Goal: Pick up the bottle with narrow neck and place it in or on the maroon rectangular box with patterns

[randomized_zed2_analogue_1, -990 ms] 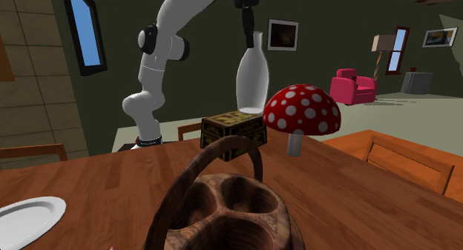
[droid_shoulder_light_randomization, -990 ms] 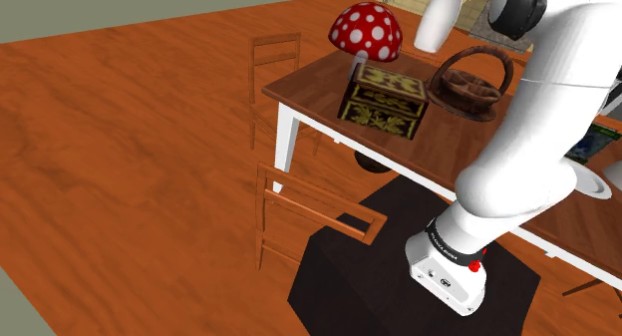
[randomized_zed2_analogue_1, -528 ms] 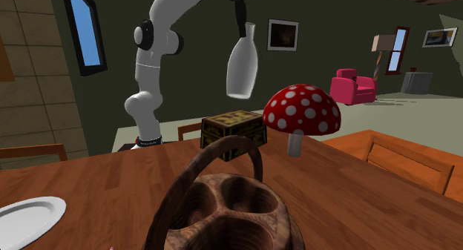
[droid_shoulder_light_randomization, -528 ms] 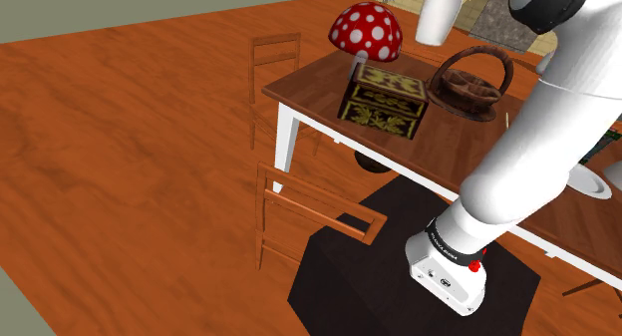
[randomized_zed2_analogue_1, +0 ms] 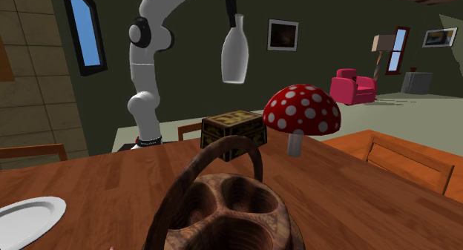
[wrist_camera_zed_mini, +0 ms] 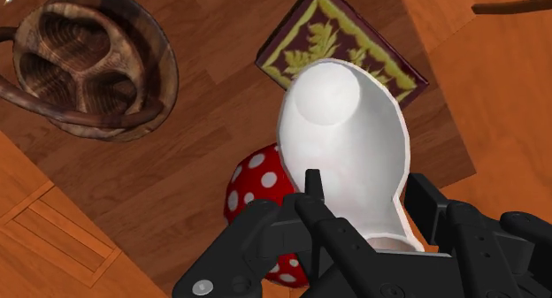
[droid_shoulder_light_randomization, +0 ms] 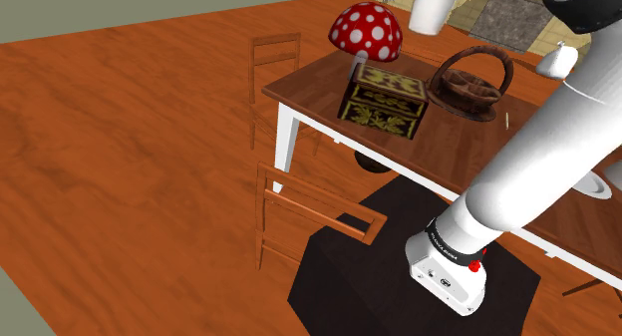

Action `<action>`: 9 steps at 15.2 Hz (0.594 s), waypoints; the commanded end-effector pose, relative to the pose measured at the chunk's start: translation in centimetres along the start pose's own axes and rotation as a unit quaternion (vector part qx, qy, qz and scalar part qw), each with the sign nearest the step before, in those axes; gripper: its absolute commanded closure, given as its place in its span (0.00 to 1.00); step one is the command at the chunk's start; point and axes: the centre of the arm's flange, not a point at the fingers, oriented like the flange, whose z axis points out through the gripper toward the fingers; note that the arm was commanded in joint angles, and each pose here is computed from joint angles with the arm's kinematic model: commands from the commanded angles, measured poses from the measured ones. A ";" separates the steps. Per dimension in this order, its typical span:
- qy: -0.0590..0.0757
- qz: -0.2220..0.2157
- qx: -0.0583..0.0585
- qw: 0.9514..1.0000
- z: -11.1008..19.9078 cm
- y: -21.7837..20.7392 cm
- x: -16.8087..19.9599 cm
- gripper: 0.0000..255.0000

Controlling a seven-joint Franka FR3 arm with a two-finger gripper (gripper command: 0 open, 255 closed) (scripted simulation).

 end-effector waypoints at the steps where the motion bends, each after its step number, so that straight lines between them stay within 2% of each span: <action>1: 0.000 0.001 0.000 1.000 -1.3 -2.1 -0.9 1.00; 3: 0.000 0.001 0.000 1.000 -2.1 -3.5 -1.4 1.00; 9: 0.000 0.001 0.000 1.000 1.1 -3.5 -1.8 1.00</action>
